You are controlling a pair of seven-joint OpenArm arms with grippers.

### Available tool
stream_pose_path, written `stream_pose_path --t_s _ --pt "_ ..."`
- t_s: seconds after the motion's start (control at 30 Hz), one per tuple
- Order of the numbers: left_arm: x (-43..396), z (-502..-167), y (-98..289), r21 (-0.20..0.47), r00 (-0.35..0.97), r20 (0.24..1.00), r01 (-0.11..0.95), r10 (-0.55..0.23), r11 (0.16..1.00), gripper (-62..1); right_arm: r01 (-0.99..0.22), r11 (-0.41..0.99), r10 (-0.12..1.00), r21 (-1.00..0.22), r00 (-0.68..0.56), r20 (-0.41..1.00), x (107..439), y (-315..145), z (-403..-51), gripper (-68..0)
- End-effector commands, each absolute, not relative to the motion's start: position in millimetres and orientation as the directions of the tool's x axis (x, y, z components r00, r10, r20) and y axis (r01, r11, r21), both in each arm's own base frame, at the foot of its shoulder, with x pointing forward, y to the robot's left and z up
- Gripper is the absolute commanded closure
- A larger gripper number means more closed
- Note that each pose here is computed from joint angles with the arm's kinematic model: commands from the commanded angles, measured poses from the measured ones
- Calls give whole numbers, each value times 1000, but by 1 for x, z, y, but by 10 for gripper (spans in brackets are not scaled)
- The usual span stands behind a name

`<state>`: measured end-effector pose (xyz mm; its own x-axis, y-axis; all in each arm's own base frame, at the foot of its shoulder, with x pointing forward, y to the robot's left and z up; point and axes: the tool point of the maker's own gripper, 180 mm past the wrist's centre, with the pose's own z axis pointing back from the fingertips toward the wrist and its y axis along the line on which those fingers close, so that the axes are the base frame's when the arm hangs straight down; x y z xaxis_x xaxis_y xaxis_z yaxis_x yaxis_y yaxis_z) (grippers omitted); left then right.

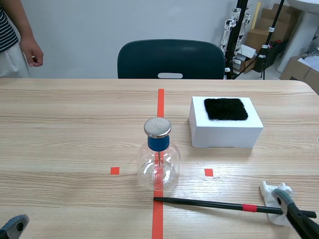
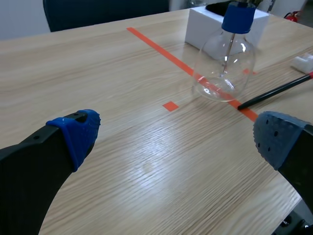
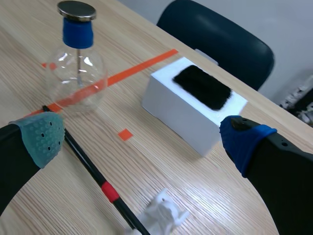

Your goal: Do the electroscope experiment. return to the home posture

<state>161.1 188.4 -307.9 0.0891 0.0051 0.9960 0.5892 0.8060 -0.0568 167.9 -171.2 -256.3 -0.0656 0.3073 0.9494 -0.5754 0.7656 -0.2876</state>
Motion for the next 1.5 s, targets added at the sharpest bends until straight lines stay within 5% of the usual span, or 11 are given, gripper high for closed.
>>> stream_pose_path --t_s 0.0,0.37,0.57,1.47 --pt "165 -293 189 -46 59 998 574 14 818 -623 -560 775 285 -292 -102 953 169 -169 -243 -679" --pt "159 -240 142 22 28 999 583 -47 813 -623 -570 752 368 -330 -51 928 156 -163 -225 -679" --pt "166 -219 121 3 45 998 583 -36 813 -623 -567 752 396 -338 -21 918 159 -157 -223 -679" --pt "145 -201 96 -40 96 995 606 -23 795 -623 -796 573 403 -197 65 913 125 -111 -234 -679"
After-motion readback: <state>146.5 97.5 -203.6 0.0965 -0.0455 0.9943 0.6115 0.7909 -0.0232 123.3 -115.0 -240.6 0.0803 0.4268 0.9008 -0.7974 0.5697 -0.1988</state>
